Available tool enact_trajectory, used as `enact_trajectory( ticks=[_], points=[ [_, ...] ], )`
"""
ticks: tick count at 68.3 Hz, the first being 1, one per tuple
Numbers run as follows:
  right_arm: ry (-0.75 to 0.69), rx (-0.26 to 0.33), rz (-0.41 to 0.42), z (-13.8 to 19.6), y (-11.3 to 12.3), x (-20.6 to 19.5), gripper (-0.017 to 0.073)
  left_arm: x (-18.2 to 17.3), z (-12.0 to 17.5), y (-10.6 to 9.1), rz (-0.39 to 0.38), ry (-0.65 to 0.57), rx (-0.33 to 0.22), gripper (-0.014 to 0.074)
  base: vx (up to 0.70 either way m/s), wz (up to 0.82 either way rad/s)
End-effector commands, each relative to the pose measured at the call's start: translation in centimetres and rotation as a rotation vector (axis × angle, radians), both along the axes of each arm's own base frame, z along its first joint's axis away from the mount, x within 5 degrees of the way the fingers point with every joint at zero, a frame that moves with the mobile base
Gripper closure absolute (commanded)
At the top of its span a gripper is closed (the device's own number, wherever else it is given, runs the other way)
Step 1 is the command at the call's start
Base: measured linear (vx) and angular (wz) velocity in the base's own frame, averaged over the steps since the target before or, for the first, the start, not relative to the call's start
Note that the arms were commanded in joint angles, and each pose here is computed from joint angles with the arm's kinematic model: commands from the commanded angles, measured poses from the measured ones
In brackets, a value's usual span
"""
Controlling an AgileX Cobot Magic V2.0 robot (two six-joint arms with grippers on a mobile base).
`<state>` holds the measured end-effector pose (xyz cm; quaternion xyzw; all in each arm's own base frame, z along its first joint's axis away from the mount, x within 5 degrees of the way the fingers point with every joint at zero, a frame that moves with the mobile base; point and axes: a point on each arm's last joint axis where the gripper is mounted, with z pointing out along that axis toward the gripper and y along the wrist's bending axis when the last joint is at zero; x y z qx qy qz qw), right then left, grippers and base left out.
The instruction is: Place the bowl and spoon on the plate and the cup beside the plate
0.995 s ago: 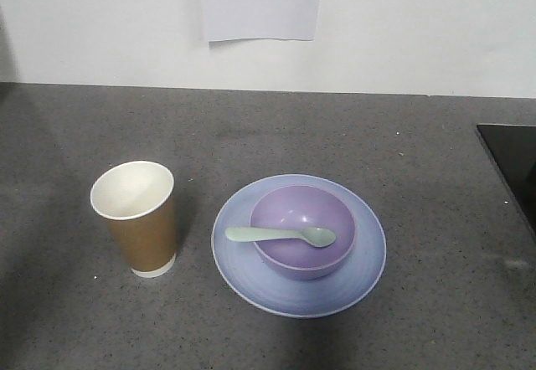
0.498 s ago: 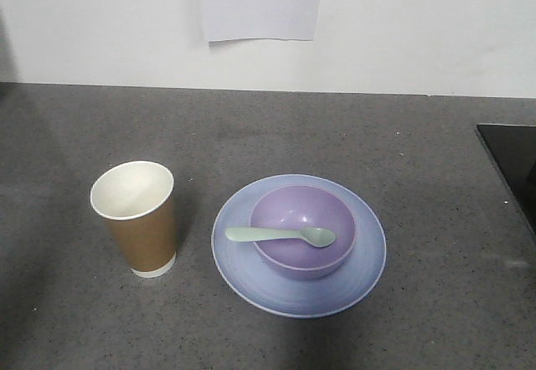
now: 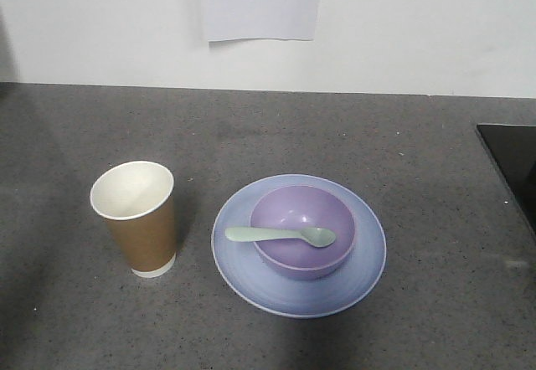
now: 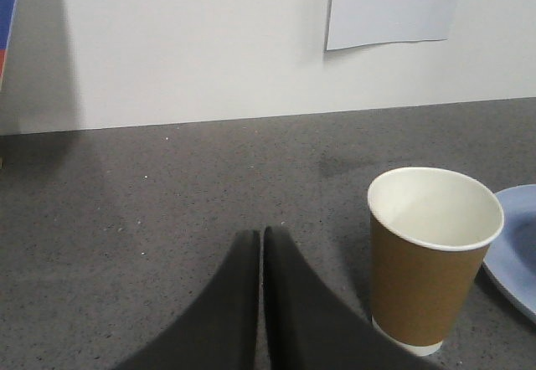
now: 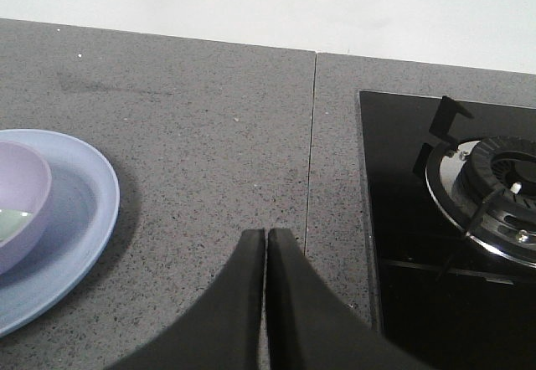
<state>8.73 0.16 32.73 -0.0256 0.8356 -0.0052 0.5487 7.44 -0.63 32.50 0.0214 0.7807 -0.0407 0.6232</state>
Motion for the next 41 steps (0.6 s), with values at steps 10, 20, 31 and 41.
enact_trajectory(
  ticks=[10,20,31,41],
  points=[
    [-0.093,-0.011,-0.012,1.4,-0.1,0.2,0.057,0.2,1.4,-0.1,-0.008,-0.089,-0.013,0.0601,0.0,0.0],
    [-0.093,-0.011,-0.012,1.4,-0.1,0.2,0.057,0.2,1.4,-0.1,-0.008,-0.089,-0.013,0.0601,0.0,0.0],
    [-0.093,-0.011,-0.012,1.4,-0.1,0.2,0.057,0.2,1.4,-0.1,-0.009,-0.093,-0.01,0.0601,0.0,0.0],
    [-0.093,-0.011,-0.012,1.4,-0.1,0.2,0.057,0.1,-0.4,-0.2,-0.022,-0.142,-0.03,0.0601,0.0,0.0]
  ],
)
